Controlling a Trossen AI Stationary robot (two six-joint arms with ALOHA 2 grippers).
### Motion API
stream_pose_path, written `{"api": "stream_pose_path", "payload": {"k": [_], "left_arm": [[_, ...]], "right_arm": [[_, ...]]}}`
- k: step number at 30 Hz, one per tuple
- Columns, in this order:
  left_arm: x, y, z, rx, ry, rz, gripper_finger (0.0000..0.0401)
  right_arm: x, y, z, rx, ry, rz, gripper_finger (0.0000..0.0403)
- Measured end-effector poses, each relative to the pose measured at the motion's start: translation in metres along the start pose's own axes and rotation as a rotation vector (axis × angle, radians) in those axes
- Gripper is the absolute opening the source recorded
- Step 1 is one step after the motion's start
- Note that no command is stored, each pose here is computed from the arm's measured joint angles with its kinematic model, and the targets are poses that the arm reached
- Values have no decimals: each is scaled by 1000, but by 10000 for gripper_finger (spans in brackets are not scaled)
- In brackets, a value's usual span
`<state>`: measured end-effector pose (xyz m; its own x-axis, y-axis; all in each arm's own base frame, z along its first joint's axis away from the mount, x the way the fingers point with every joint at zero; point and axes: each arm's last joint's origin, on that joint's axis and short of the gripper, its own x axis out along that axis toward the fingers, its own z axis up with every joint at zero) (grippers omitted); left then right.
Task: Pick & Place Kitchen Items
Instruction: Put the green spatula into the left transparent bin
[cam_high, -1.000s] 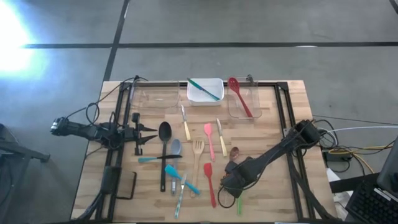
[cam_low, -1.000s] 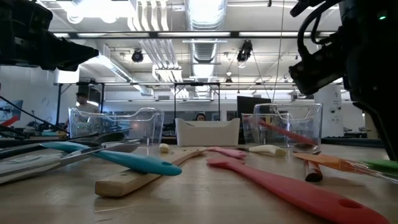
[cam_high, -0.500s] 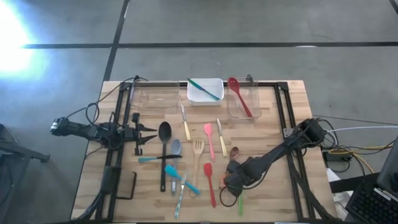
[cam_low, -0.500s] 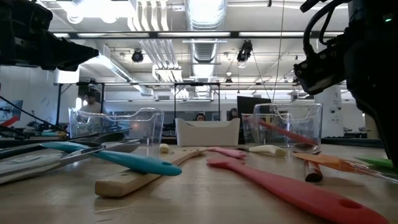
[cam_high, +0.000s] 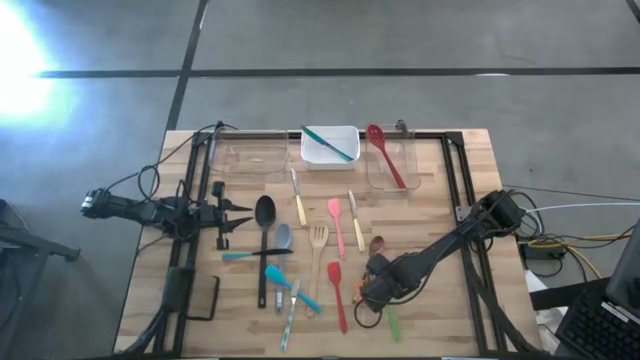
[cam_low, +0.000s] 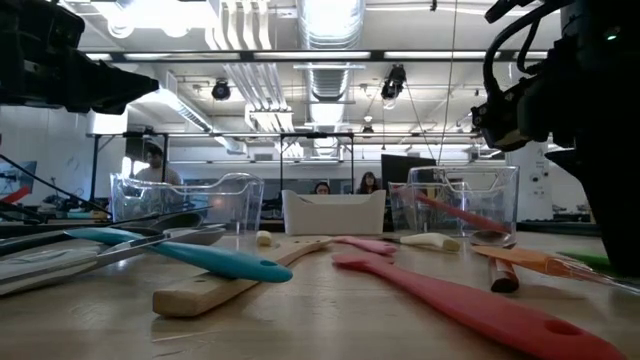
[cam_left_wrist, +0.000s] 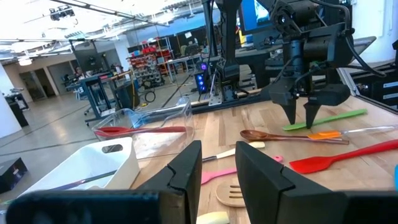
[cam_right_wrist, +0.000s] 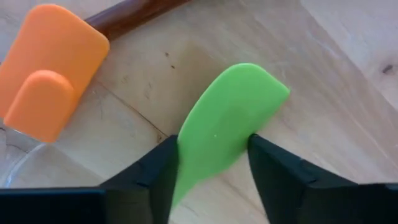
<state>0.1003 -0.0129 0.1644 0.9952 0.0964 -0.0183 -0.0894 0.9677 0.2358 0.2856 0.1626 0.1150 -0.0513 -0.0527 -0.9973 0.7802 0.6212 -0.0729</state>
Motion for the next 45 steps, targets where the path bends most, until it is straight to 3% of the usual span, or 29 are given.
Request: {"api": "stream_pose_path", "payload": {"k": [8,23,29,40,45], "left_arm": [[0,0,0,0,0,0,101],[0,0,0,-2,0,0,101],[0,0,2,-10,-15,6,101],[0,1,5,-73,-55,13,101],[0,1,6,-190,-57,9,101]], "right_arm": [[0,-1,-1,-7,9,-15,78],[-24,-16,-2,-3,-5,-22,63],[-36,-31,-3,18,-25,-92,11],[-80,-45,-1,53,-181,46,8],[-100,-55,0,66,-298,108,8]]}}
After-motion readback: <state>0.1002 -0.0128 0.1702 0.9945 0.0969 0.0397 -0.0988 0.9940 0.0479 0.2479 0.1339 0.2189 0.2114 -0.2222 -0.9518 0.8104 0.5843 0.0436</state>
